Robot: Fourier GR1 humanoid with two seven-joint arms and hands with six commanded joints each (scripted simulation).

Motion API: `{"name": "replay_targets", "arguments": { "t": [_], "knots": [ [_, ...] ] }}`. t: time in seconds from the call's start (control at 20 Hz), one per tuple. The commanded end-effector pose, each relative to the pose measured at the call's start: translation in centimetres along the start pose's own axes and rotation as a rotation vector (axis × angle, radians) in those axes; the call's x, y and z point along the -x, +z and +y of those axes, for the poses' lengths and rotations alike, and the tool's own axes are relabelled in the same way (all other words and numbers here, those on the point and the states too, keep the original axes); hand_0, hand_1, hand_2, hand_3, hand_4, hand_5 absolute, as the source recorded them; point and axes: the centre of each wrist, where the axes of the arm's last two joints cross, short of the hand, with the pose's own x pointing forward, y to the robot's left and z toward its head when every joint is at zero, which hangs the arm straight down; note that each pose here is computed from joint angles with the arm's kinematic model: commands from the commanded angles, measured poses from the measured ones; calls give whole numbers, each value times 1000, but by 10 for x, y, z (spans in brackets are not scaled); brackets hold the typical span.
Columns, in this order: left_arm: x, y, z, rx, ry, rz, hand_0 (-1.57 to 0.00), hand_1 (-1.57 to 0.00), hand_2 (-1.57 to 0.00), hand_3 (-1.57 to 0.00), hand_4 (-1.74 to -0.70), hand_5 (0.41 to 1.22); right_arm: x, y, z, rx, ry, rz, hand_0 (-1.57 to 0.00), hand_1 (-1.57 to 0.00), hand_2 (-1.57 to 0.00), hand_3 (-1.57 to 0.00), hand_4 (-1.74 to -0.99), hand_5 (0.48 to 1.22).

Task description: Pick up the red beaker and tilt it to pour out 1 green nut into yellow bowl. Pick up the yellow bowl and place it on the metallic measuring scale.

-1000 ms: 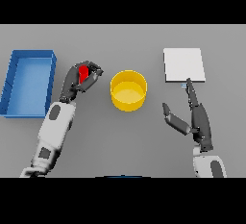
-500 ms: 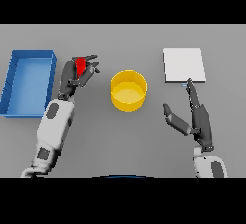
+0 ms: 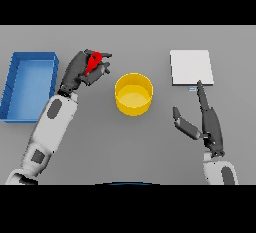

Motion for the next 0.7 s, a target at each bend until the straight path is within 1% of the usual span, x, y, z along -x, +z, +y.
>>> {"name": "replay_targets", "arguments": {
  "t": [0.0,0.15,0.2,0.35,0.5,0.55,0.6,0.65],
  "knots": [
    [-1,0,2,14,-31,5,-1564,-1565,-1565,-1562,-1733,1117,0,1,2,-6,-8,2,1,1,1,1,-1256,676],
    [-4,-2,6,43,-101,11,-1564,-1565,-1565,-1562,-1733,1112,-3,1,4,-12,-12,6,1,1,1,1,-1256,678],
    [-4,-3,9,44,-136,22,-1566,-1566,-1566,-1564,-1734,1114,-4,3,5,-15,-9,-8,1,1,1,1,-1254,680],
    [-18,-10,7,75,-364,32,-1568,-1568,-1568,-1567,-1738,1131,-7,3,4,-16,-21,-3,1,1,1,1,-1252,685],
    [-32,-14,-4,138,-595,-2,-1570,-1570,-1570,-1569,-1739,1127,-8,1,7,-17,-29,13,1,1,1,1,-1256,690],
    [-33,-14,-5,151,-673,-9,-1570,-1570,-1570,-1570,-1740,1145,-7,2,4,-14,-27,7,1,1,1,1,-1262,694],
    [-35,-15,-8,164,-735,-16,-1570,-1570,-1570,-1570,-1740,1161,-9,3,6,-17,-29,-5,1,1,1,1,-1267,698],
    [-40,-19,-7,166,-796,-26,-1570,-1570,-1570,-1570,-1740,1173,-6,7,3,-15,-26,-2,1,1,1,1,-1270,700]
  ]
}}
